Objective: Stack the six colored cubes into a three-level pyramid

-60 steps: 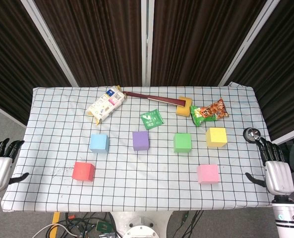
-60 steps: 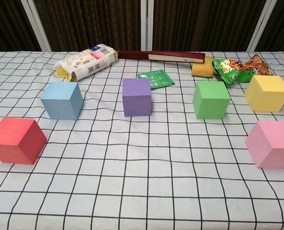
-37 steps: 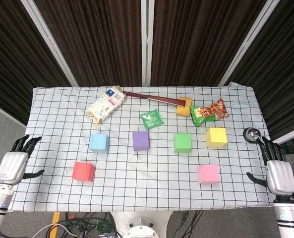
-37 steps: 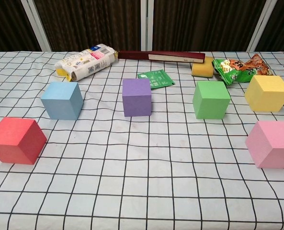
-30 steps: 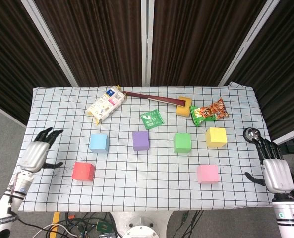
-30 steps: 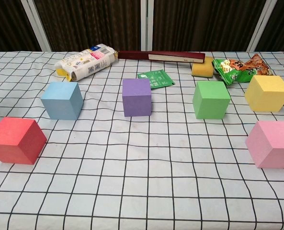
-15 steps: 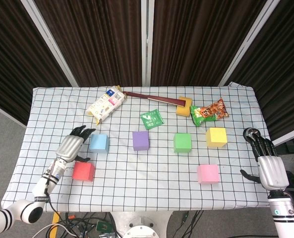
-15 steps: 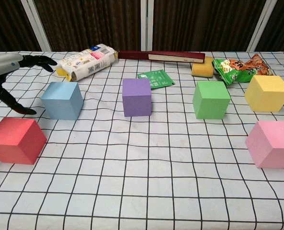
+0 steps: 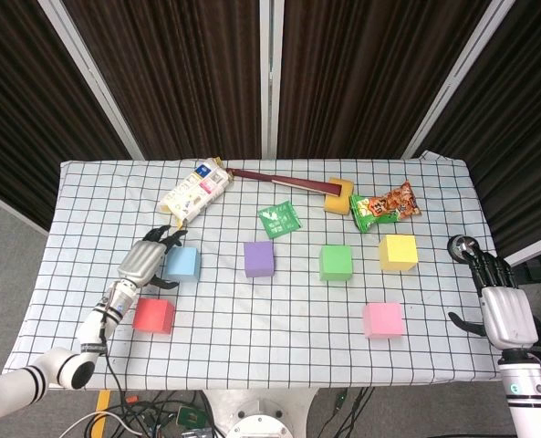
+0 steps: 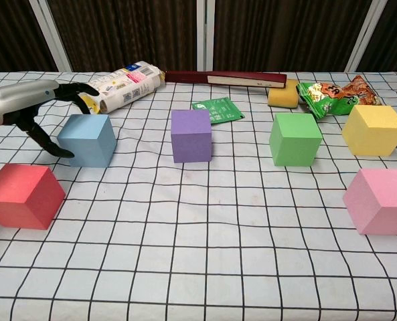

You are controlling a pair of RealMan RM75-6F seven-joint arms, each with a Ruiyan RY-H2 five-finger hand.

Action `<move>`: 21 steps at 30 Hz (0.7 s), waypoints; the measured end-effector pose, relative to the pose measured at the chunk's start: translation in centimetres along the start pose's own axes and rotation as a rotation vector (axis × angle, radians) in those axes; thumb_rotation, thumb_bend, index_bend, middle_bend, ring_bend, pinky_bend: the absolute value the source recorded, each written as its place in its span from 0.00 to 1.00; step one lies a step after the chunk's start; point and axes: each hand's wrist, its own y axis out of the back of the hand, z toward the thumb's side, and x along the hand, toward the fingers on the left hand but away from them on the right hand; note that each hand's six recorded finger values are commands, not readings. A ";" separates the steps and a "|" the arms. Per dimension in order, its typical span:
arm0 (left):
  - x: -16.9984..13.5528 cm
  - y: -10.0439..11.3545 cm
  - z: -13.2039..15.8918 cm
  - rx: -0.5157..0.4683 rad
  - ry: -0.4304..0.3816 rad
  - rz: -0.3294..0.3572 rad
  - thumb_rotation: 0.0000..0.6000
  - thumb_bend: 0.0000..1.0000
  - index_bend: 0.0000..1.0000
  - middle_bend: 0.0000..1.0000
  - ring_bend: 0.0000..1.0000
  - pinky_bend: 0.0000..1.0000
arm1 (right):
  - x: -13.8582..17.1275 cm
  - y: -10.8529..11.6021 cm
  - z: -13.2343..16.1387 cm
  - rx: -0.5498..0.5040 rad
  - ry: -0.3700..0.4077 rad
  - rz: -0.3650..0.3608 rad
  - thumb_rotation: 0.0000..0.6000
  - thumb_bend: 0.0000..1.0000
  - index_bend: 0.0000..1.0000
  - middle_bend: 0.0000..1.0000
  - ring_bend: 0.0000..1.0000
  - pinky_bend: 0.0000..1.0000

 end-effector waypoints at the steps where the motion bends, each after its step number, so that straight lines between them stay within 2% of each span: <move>1: 0.1 0.0 0.1 -0.010 -0.003 0.002 1.00 0.08 0.10 0.36 0.05 0.08 | 0.0 0.0 -0.1 -0.001 -0.003 0.000 1.00 0.07 0.00 0.00 0.00 0.00; 6: 0.9 0.2 0.9 -0.063 -0.016 0.029 1.00 0.15 0.12 0.44 0.09 0.08 | 0.0 -0.2 -0.7 -0.003 -0.019 0.008 1.00 0.08 0.00 0.00 0.00 0.00; 13: 1.7 0.8 2.2 -0.091 -0.019 0.086 1.00 0.16 0.14 0.49 0.13 0.08 | 0.0 -0.4 -1.3 -0.014 -0.034 0.011 1.00 0.08 0.00 0.00 0.00 0.00; 21: 2.7 0.2 4.4 -0.087 -0.019 0.065 1.00 0.15 0.14 0.50 0.13 0.08 | -0.3 0.7 -1.3 -0.021 -0.027 -0.028 1.00 0.09 0.00 0.00 0.00 0.00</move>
